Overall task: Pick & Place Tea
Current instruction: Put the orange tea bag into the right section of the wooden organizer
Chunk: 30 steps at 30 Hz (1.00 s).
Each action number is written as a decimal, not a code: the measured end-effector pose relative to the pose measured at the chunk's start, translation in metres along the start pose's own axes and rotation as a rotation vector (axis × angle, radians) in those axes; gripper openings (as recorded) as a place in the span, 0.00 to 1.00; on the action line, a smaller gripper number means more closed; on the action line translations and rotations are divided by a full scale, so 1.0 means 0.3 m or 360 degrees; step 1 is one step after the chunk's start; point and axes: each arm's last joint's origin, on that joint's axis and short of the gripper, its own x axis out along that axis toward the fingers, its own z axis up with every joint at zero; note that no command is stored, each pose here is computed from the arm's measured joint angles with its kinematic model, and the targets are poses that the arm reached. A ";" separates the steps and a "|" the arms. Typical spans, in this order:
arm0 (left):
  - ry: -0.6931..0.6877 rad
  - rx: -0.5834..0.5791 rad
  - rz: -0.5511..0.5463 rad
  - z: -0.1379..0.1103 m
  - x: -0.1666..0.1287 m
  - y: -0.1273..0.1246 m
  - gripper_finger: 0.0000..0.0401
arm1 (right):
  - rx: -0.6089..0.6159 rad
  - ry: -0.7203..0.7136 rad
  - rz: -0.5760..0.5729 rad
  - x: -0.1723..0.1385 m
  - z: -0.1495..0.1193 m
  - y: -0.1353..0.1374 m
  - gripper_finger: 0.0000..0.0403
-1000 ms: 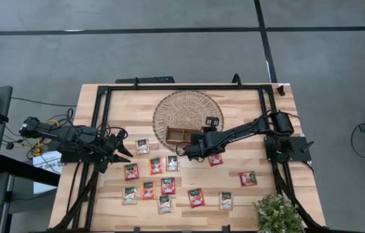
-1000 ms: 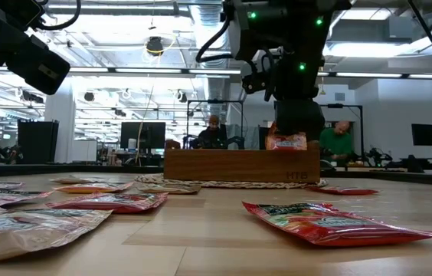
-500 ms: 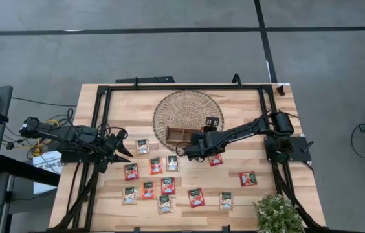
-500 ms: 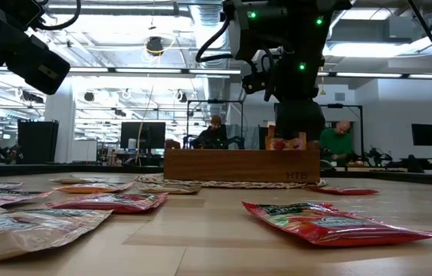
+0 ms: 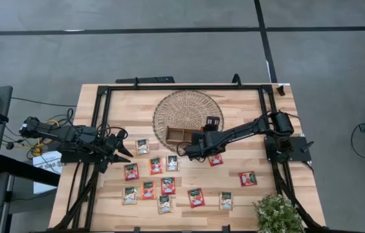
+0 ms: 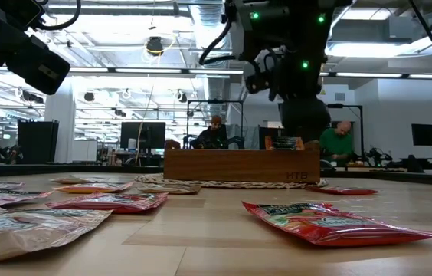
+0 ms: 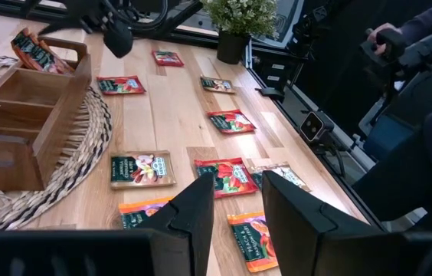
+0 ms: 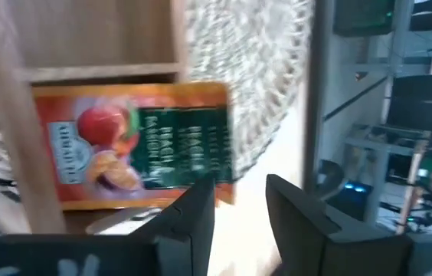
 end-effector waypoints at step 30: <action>-0.0022 -0.0358 -0.0002 0.004 0.000 -0.001 0.26 | 0.0994 -0.0797 0.0844 -0.316 -0.515 -0.376 0.01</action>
